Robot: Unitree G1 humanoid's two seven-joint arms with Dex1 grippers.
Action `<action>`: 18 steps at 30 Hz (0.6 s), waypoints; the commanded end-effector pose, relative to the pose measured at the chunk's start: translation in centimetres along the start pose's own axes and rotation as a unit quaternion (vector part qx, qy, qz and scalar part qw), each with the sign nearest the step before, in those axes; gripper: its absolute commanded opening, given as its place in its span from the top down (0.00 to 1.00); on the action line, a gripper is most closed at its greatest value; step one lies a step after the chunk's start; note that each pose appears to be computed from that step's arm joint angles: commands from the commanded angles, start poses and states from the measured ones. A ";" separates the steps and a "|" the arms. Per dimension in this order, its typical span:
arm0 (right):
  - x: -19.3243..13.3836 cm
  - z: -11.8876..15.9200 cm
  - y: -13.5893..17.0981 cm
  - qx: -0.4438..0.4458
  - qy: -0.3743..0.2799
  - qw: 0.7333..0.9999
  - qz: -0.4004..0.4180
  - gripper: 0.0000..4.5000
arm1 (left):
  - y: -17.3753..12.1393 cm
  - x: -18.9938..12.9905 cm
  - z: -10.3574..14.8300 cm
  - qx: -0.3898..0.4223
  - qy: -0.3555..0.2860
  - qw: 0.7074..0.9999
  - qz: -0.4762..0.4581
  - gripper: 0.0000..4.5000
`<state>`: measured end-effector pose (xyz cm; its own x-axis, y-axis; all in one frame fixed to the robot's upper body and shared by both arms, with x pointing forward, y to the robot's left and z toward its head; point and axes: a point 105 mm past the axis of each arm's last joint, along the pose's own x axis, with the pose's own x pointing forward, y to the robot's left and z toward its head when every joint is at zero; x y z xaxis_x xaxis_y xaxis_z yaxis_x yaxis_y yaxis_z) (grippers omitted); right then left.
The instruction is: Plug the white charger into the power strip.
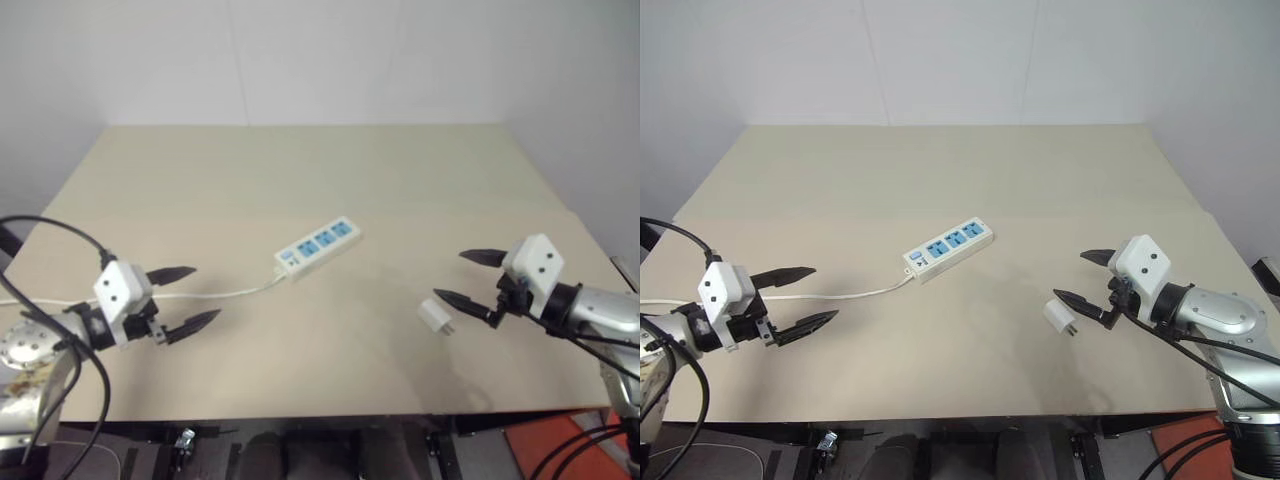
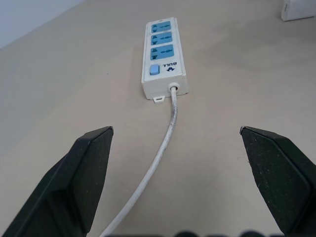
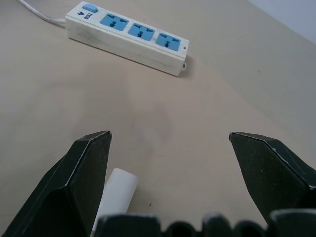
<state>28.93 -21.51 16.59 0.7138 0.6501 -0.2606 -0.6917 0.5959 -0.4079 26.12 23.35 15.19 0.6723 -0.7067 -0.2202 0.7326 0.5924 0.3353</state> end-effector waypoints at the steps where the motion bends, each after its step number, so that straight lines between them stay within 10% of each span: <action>1: -0.3 1.2 -0.7 -0.025 -0.018 0.999 -0.016 0.00 | 0.0 0.3 1.2 0.016 -0.020 1.000 -0.005 0.00; 18: 0.2 1.9 -0.8 -0.032 -0.033 0.999 -0.015 0.00 | 0.0 5.3 -0.2 -0.006 0.031 0.999 -0.037 0.00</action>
<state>29.28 -21.11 17.30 0.7135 0.6603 -0.2343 -0.6859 0.5901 -0.4259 29.12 20.04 14.53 0.6250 -0.7357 -0.2608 0.7770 0.5544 0.2981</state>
